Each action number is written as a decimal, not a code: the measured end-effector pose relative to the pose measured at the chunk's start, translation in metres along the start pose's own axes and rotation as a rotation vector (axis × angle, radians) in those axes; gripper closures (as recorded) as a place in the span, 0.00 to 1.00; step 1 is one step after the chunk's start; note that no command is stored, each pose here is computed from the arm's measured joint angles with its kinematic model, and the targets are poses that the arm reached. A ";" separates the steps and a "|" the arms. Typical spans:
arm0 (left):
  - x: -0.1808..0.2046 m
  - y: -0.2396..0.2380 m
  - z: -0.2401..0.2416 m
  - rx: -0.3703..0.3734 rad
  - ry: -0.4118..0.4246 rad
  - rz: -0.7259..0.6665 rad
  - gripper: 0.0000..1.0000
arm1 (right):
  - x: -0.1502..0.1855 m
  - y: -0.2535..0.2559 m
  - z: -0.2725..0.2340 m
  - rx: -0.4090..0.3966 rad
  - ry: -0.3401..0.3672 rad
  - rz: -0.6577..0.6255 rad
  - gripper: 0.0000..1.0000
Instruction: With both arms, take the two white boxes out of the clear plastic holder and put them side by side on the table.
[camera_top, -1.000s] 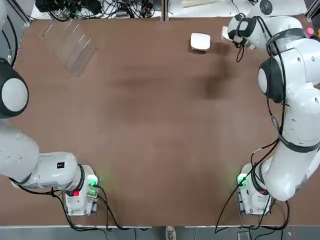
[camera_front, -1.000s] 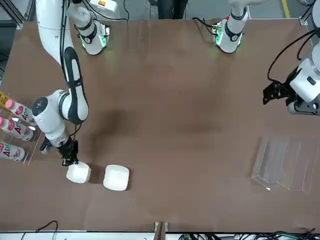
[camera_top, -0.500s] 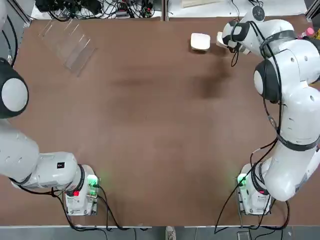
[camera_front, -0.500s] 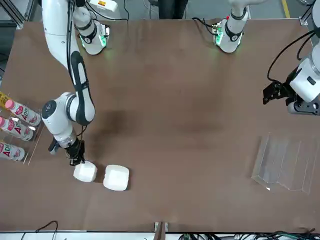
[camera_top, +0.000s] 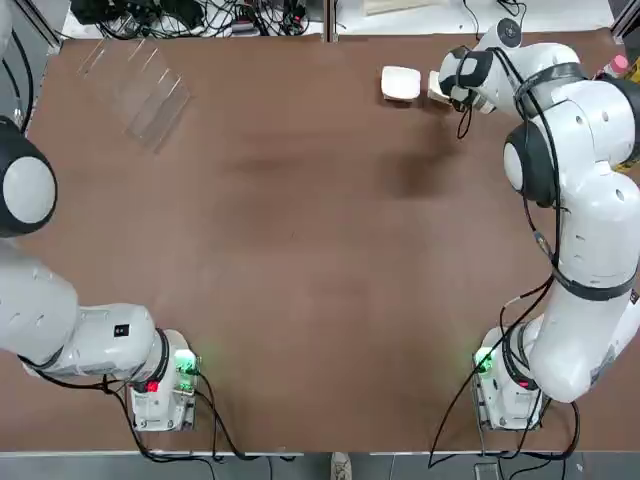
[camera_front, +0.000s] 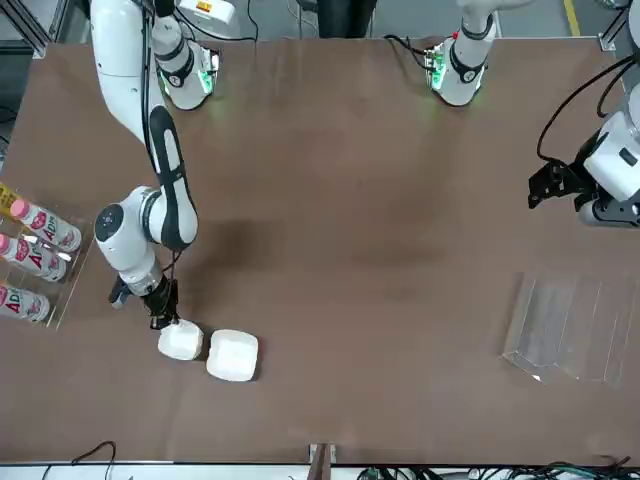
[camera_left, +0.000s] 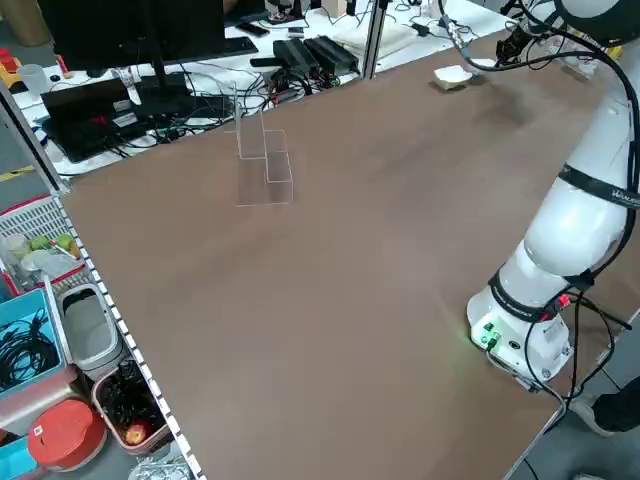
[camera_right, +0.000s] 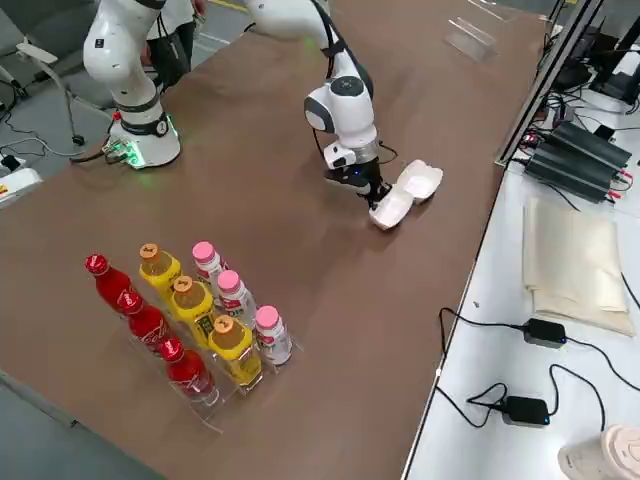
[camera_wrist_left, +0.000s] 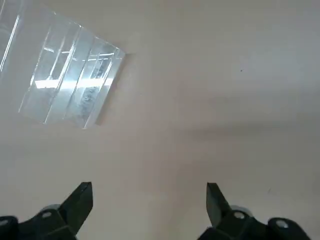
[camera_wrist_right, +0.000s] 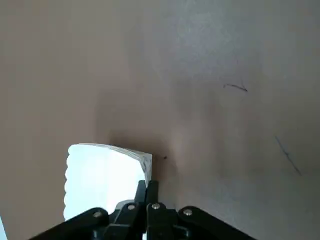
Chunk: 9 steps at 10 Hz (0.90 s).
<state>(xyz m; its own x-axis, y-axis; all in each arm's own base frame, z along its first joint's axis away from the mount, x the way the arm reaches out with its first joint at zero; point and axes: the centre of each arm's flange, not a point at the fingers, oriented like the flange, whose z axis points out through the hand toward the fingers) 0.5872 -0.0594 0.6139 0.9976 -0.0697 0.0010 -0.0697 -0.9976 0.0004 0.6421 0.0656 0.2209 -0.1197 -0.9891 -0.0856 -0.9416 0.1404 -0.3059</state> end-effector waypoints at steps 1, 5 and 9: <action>0.000 -0.004 0.000 0.000 0.001 -0.008 0.00 | -0.001 0.001 0.000 -0.001 -0.002 -0.001 0.99; 0.000 -0.020 -0.001 0.000 0.002 -0.034 0.00 | -0.002 0.001 0.000 -0.001 -0.002 -0.001 0.94; 0.000 -0.020 -0.001 0.000 0.002 -0.035 0.00 | -0.002 0.001 0.000 0.000 -0.002 -0.001 0.81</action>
<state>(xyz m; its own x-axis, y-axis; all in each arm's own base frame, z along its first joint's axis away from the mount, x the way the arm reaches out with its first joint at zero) 0.5890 -0.0392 0.6147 0.9994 -0.0349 0.0026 -0.0349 -0.9994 0.0006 0.6418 0.0676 0.2204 -0.1185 -0.9891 -0.0876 -0.9419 0.1399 -0.3055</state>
